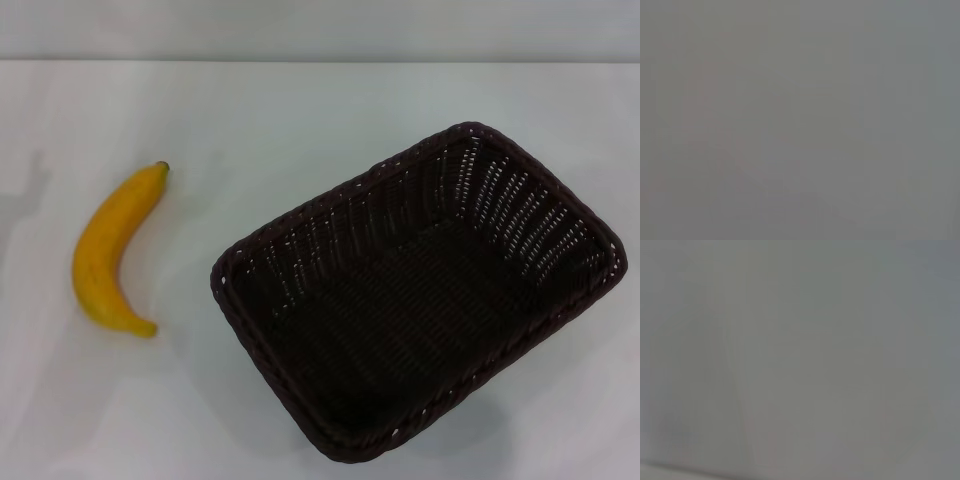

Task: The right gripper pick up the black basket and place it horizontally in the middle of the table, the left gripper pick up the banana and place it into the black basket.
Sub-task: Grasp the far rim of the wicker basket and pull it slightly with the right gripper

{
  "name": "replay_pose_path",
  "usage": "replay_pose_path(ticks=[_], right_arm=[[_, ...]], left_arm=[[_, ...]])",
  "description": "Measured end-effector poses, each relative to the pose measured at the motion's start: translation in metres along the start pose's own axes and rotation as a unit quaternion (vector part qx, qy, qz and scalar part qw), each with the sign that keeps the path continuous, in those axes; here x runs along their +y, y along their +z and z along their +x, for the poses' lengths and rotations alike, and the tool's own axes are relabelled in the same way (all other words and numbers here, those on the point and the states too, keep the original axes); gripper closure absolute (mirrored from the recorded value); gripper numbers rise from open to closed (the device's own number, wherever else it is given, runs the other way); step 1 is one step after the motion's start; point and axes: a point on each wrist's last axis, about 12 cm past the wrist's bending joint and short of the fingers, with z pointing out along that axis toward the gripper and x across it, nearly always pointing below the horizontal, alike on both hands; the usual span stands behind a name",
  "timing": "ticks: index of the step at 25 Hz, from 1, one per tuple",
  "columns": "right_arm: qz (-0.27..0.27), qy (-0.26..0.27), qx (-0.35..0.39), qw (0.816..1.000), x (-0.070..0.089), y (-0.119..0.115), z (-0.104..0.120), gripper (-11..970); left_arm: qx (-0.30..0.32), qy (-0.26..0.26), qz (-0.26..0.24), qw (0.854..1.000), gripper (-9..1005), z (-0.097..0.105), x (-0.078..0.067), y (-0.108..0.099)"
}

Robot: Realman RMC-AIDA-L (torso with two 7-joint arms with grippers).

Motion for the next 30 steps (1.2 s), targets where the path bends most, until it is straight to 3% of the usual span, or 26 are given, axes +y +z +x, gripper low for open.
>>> replay_pose_path(ticks=[7,12,17,21,30], right_arm=[[-0.075,-0.014,0.102,0.992,0.034,0.033,-0.077,179],[-0.068,-0.028,0.239,0.968,0.062,0.060,-0.115,189],[-0.050,-0.019,0.335,0.941,0.082,0.082,-0.119,199],[-0.056,-0.035,0.394,0.917,0.113,0.107,-0.114,208],[-0.049,-0.048,0.460,0.885,0.167,0.150,-0.099,227]], left_arm=[[-0.002,-0.006,0.000,1.000,135,-0.003,0.004,-0.013],[-0.002,-0.004,-0.002,1.000,135,-0.004,0.006,-0.018],[-0.002,-0.004,-0.002,1.000,135,-0.004,0.005,-0.017],[0.000,-0.001,-0.004,1.000,135,-0.005,0.007,-0.019],[0.008,0.003,-0.014,1.000,135,-0.003,0.010,-0.017]])
